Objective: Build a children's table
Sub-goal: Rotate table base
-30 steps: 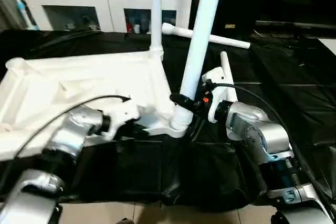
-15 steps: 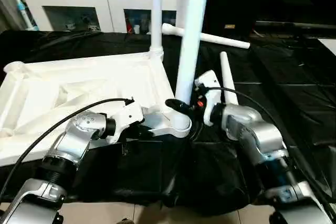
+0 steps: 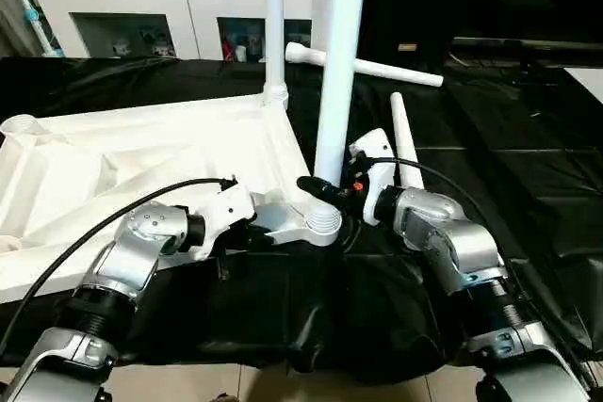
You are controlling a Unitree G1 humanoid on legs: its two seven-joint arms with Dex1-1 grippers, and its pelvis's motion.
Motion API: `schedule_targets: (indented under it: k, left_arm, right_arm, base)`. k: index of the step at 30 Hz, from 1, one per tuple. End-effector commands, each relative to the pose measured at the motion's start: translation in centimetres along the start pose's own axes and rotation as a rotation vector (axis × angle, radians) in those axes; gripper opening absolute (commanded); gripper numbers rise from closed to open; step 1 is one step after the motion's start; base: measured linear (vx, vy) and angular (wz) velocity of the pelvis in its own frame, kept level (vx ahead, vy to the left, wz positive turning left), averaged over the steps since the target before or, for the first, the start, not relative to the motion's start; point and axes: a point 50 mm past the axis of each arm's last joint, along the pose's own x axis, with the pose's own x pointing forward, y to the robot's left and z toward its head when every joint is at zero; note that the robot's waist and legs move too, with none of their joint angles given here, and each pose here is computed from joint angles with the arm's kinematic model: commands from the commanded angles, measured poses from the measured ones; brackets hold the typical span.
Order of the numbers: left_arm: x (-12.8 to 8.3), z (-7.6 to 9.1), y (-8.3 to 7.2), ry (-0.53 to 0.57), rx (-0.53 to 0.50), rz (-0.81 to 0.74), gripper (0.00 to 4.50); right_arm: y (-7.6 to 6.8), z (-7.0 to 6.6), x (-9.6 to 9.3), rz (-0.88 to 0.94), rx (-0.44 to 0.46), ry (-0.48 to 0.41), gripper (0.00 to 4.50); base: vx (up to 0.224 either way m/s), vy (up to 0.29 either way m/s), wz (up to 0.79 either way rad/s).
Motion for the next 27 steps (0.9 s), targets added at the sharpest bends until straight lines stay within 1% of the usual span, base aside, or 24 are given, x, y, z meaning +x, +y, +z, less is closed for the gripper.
schedule_targets:
  k: [1, 5, 9, 10, 11, 12, 14, 16, 17, 19, 22, 23, 24, 27]
  left_arm:
    - [0.2, 0.2, 0.1, -0.105, -0.066, 0.06, 0.0]
    - [0.1, 0.3, 0.4, -0.107, -0.068, 0.079, 0.0]
    - [0.0, 0.3, 0.6, -0.108, -0.068, 0.089, 0.0]
    - [0.0, 0.4, 0.8, -0.107, -0.068, 0.098, 0.0]
    - [0.0, 0.4, 0.8, -0.107, -0.068, 0.1, 0.0]
    - [0.0, 0.4, 0.8, -0.107, -0.068, 0.1, 0.0]
    - [-0.1, 0.5, 1.0, -0.105, -0.067, 0.104, 0.0]
    - [-0.1, 0.5, 1.0, -0.102, -0.066, 0.105, 0.0]
    - [-0.1, 0.4, 1.0, -0.092, -0.061, 0.105, 0.0]
    - [-0.1, 0.3, 1.0, -0.085, -0.06, 0.103, 0.0]
    - [-0.1, 0.2, 0.9, -0.083, -0.06, 0.101, 0.0]
    - [-0.1, 0.1, 0.9, -0.076, -0.056, 0.097, 0.0]
    - [-0.1, 0.1, 0.8, -0.072, -0.055, 0.095, 0.0]
    - [-0.1, 0.1, 0.8, -0.072, -0.053, 0.097, 0.0]
  right_arm:
    - [-0.4, -2.1, -0.5, -0.019, 0.072, 0.039, 1.85]
    - [-0.5, -3.5, -1.5, -0.034, 0.104, 0.013, 1.85]
    - [-0.5, -3.8, -1.9, -0.04, 0.105, -0.022, 1.85]
    - [-0.3, -4.1, -2.1, -0.045, 0.04, -0.021, 1.85]
    - [-0.2, -4.2, -2.2, -0.044, 0.012, -0.018, 1.85]
    - [-0.2, -4.2, -2.2, -0.044, 0.012, -0.018, 1.85]
    - [0.3, -4.4, -2.1, -0.021, -0.053, 0.011, 1.85]
    - [0.5, -4.5, -2.0, -0.005, -0.081, 0.035, 1.85]
    - [0.8, -4.6, -1.6, 0.011, -0.126, 0.083, 1.85]
    - [0.8, -4.6, -1.2, 0.019, -0.14, 0.117, 1.85]
    - [0.8, -4.6, -1.0, 0.022, -0.143, 0.128, 1.85]
    - [0.7, -4.7, -0.8, 0.026, -0.143, 0.155, 1.85]
    - [0.6, -4.9, -0.6, 0.024, -0.12, 0.181, 1.85]
    - [0.3, -5.3, -0.7, 0.021, -0.094, 0.224, 1.85]
  base:
    - [0.0, 0.0, 0.0]
    - [0.0, 0.0, 0.0]
    - [0.0, 0.0, 0.0]
    - [0.0, 0.0, 0.0]
    - [0.0, 0.0, 0.0]
    - [0.0, 0.0, 0.0]
    - [0.0, 0.0, 0.0]
    - [0.0, 0.0, 0.0]
    - [0.0, 0.0, 0.0]
    - [0.0, 0.0, 0.0]
    - [0.0, 0.0, 0.0]
    - [0.0, 0.0, 0.0]
    - [0.0, 0.0, 0.0]
    - [0.0, 0.0, 0.0]
